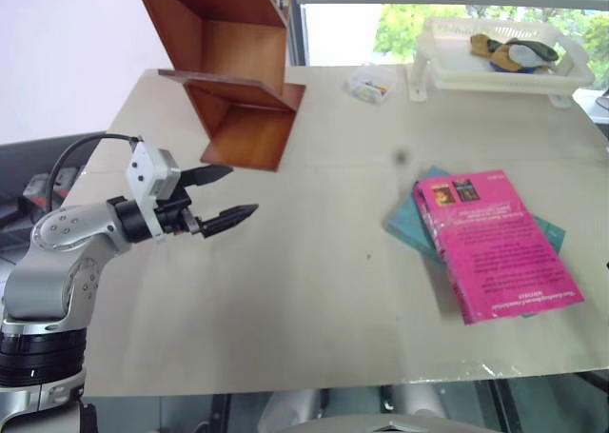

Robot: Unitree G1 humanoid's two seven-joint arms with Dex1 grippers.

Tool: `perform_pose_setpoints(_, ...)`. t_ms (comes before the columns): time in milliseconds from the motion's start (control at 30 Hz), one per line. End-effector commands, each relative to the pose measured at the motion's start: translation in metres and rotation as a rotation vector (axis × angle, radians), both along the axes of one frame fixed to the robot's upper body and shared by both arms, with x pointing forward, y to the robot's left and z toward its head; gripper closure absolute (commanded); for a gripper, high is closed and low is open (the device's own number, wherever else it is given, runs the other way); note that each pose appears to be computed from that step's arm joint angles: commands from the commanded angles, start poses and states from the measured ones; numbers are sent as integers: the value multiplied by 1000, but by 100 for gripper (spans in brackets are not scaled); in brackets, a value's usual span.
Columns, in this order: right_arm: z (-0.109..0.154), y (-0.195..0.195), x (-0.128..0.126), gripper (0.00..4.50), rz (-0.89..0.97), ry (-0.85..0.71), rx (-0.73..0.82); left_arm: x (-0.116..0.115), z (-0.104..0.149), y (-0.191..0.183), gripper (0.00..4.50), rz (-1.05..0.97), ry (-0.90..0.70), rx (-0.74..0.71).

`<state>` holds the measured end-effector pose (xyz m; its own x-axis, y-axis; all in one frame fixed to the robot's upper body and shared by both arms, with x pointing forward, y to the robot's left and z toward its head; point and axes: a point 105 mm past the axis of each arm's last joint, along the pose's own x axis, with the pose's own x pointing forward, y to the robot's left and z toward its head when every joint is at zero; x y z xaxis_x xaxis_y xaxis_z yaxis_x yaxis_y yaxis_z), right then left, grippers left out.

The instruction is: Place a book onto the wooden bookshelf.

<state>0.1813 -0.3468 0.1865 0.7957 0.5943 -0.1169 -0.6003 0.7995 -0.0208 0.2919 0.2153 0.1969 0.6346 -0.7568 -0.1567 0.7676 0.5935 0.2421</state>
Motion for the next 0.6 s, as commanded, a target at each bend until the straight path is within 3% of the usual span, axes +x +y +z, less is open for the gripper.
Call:
perform_pose_setpoints(33,7,-2,-3,0,3,-25,-19,-5,13,0,2,-19,-46,18)
perform_pose_setpoints(600,1,-10,-10,0,-27,-1,-43,-5,7,4,2,-26,-28,12)
